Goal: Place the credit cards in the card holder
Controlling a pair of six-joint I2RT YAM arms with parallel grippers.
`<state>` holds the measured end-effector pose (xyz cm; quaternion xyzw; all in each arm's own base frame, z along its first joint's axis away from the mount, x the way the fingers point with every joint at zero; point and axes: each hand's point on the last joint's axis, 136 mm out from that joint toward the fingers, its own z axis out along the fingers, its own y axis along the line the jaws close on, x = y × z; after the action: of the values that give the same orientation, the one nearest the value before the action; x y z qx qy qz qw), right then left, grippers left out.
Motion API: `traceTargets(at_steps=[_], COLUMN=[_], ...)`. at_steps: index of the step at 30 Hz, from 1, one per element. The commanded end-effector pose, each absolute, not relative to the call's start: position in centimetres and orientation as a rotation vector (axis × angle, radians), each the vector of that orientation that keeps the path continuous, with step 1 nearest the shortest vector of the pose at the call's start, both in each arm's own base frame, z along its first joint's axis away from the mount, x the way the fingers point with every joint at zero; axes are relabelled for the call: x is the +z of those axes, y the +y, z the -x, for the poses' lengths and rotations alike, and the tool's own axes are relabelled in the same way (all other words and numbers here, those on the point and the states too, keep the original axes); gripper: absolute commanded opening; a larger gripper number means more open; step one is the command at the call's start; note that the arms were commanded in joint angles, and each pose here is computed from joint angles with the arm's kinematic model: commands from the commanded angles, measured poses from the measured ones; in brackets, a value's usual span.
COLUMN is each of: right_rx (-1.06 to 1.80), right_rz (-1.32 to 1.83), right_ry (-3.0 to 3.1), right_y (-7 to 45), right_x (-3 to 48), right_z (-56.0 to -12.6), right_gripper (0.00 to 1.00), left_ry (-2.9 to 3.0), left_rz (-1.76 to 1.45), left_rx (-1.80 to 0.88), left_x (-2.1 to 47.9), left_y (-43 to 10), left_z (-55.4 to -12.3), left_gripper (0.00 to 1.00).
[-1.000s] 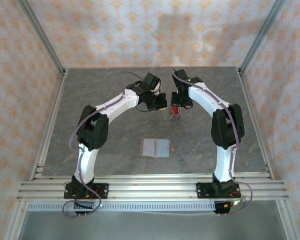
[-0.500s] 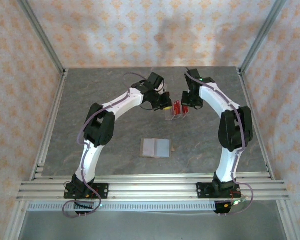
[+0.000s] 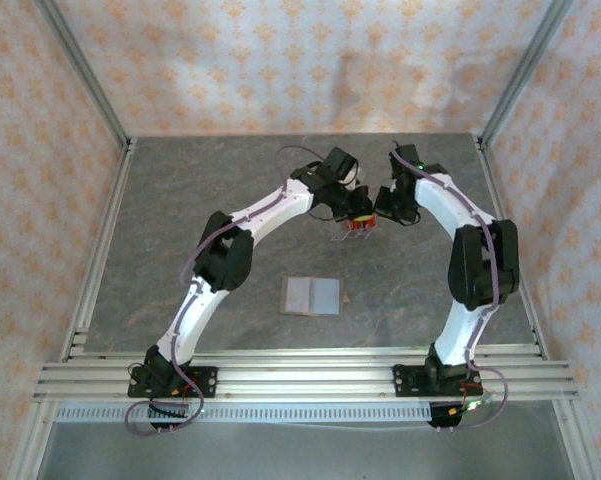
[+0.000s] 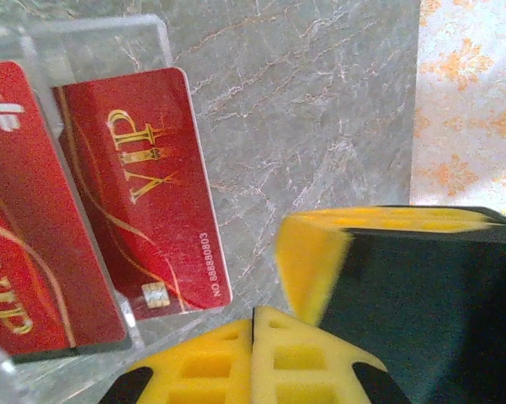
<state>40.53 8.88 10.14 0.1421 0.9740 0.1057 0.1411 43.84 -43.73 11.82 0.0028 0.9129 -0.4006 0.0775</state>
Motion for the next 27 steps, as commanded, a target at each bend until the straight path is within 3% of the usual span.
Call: traceTargets(at_steps=[1, 27], right_rx=[0.389, 0.524], right_rz=[-0.533, -0.614], right_ry=[2.726, 2.783], right_y=[7.5, 9.1], right_x=[11.6, 7.2], right_z=[-41.0, -41.6], right_gripper=[0.01, 0.01], left_ry=[2.761, 2.802], left_rz=[0.049, -0.002], left_rx=[-1.214, -0.964], left_x=[11.8, 8.5], left_y=[-43.8, -42.9], left_z=[-44.1, -45.6], left_gripper=[0.0, 0.0])
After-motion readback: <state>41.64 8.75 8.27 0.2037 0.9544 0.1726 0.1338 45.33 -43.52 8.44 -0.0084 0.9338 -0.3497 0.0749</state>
